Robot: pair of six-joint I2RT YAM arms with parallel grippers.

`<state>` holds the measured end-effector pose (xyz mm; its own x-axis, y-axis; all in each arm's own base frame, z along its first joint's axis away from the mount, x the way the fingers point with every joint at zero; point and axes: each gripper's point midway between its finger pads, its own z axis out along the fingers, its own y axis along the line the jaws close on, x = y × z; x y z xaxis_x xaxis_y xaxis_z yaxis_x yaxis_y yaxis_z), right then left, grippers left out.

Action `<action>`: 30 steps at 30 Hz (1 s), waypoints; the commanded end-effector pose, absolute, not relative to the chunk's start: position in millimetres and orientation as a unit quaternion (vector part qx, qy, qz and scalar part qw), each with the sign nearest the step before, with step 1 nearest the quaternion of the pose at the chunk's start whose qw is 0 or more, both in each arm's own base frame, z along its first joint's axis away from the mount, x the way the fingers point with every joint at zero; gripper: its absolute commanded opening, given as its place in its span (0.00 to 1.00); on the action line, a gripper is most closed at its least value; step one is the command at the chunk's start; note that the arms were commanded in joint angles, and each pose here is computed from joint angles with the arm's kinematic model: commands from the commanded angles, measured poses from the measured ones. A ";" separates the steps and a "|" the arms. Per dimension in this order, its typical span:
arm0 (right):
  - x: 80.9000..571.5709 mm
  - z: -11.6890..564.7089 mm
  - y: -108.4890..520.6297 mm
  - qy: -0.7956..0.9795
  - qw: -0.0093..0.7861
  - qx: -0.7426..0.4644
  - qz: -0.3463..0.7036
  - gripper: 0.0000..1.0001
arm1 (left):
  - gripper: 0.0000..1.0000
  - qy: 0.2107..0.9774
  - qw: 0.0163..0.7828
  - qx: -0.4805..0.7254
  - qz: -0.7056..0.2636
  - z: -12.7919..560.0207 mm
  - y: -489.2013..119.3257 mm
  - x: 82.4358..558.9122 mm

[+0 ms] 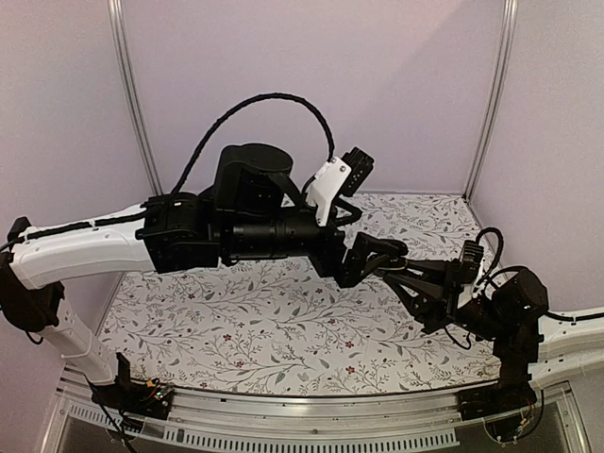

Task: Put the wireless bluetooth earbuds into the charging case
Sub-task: Adjust the right earbud in the right side groove of the charging case.

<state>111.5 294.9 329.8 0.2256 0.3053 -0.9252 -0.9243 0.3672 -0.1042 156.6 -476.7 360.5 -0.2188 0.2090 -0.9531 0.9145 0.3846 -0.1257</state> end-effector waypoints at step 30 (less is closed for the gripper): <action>74.1 345.9 298.8 0.378 0.668 -0.402 0.499 0.00 | 1.00 0.534 0.446 0.580 -0.423 355.2 -458.1 93.7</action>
